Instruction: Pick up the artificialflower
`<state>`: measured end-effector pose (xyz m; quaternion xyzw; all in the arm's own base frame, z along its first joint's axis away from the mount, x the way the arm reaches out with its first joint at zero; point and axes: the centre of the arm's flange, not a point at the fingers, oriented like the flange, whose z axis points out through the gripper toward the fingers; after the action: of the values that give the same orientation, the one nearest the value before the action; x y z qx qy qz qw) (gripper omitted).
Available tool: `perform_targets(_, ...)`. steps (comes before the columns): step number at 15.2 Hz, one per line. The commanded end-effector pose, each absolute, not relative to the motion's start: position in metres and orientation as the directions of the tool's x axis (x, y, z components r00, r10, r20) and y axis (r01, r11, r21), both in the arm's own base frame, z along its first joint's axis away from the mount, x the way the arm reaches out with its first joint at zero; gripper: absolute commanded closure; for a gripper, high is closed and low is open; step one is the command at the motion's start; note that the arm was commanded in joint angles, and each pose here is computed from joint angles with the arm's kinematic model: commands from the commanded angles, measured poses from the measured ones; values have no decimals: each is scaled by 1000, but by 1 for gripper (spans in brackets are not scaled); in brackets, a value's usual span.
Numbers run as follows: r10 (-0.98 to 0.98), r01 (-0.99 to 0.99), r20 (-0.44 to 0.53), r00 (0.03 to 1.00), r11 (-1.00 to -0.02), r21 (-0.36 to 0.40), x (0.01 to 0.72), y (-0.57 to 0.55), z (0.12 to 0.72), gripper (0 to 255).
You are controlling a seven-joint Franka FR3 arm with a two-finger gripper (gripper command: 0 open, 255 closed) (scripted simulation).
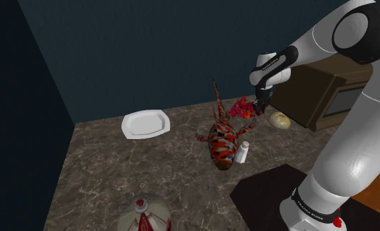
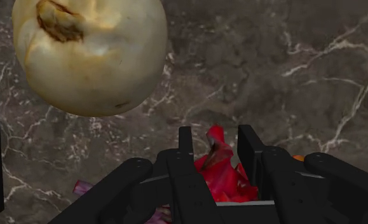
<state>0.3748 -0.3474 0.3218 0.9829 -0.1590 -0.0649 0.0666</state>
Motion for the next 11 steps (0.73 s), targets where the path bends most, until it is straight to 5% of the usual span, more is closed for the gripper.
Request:
perform_targets(1,-321,-303,-107,941,-941,152,375,-347,321,255)
perform_targets(11,-320,-303,-107,941,-941,152,375,-348,364,255)
